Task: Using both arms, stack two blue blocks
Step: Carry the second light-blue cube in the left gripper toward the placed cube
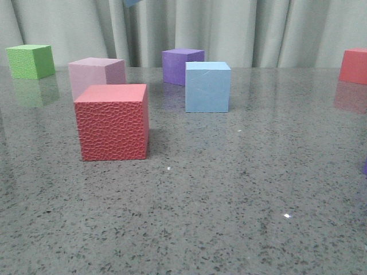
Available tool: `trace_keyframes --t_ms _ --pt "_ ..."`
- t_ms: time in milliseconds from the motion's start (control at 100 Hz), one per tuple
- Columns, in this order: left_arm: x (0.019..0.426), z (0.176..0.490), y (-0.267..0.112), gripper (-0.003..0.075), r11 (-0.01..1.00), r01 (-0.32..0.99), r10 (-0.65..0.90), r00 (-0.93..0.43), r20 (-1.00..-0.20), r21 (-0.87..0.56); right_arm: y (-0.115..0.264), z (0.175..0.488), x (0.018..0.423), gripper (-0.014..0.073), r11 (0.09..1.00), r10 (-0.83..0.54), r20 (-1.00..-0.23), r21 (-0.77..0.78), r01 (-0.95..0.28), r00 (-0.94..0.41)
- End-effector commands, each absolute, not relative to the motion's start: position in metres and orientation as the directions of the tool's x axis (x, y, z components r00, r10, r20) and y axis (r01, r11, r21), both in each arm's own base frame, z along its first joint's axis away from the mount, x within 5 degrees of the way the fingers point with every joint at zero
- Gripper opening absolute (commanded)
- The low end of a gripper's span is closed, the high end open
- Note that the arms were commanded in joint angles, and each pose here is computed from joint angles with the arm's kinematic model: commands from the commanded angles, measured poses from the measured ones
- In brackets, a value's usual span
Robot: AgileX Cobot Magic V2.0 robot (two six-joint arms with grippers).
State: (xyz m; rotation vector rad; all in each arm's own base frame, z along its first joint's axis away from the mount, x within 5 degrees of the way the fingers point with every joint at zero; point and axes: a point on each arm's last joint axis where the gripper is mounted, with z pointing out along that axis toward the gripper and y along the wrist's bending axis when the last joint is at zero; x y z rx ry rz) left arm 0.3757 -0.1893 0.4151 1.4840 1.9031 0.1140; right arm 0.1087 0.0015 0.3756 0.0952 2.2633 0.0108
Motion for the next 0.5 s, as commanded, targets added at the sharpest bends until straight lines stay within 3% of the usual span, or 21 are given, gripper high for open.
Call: trace_keyframes --t_ms 0,490 --pt "0.362 0.448 -0.199 0.0233 0.344 0.766 0.836 0.012 -0.548 0.542 0.001 0.387 0.11 0.059 0.998 0.06 -0.816 0.034 0.057 -0.575" --pt "0.364 0.424 -0.245 0.0232 0.26 0.821 0.828 0.081 -0.555 0.508 0.001 0.387 0.111 0.059 0.998 0.061 -0.816 0.034 0.057 -0.574"
